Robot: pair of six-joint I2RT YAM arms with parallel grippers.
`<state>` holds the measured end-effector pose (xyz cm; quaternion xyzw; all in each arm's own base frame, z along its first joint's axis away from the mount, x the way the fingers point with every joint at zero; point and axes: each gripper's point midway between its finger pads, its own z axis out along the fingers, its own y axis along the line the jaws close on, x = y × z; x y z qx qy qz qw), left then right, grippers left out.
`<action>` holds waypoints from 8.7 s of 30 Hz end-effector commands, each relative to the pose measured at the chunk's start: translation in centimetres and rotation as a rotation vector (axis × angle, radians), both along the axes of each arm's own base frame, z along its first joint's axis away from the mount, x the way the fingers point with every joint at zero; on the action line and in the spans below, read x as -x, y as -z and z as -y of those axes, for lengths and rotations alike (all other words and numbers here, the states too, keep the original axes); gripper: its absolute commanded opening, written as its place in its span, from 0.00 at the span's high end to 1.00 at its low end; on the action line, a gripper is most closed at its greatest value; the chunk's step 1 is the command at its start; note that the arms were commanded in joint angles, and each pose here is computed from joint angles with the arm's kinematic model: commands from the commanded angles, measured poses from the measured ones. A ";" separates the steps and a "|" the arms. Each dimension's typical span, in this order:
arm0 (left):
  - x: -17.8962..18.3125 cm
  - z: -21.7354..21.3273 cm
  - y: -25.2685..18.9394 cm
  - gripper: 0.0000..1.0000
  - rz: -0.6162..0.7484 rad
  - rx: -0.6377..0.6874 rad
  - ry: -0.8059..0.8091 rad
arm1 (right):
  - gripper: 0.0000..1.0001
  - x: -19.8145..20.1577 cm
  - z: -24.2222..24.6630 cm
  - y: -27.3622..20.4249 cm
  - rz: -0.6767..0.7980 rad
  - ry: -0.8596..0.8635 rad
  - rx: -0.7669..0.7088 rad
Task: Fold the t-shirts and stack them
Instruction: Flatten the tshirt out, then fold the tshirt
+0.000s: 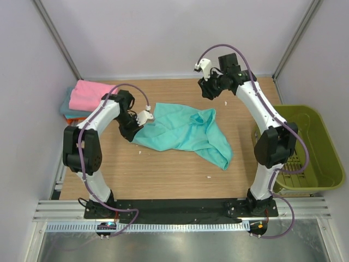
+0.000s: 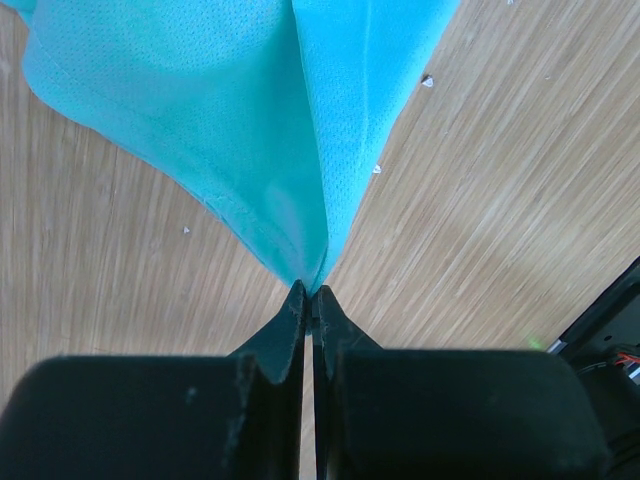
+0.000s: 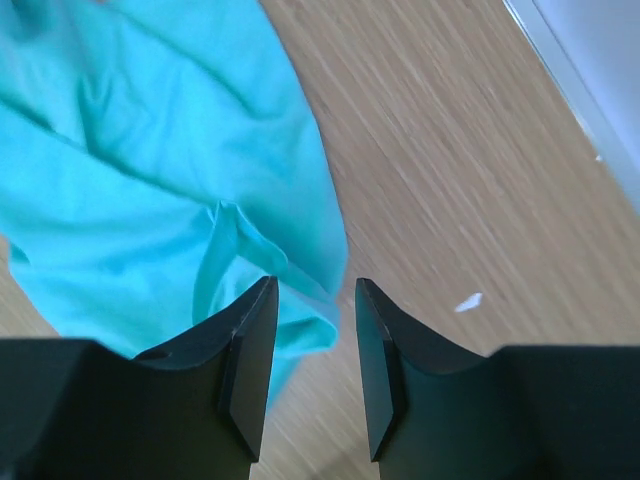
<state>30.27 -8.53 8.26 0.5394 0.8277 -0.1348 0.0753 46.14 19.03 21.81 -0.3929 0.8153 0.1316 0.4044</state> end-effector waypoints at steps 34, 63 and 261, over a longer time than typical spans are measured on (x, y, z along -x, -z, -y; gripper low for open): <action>-1.3 -0.1 1.0 1.00 0.002 -0.035 -0.095 | 0.60 6.7 -0.9 8.5 -0.266 -0.827 0.246; -1.3 -0.3 1.7 1.00 -0.005 -0.044 -0.100 | 0.86 6.8 0.1 9.4 -0.327 -0.769 0.287; -9.4 -6.0 -1.2 0.35 0.398 -0.055 -0.625 | 0.65 8.3 7.8 4.7 -0.148 0.195 -0.204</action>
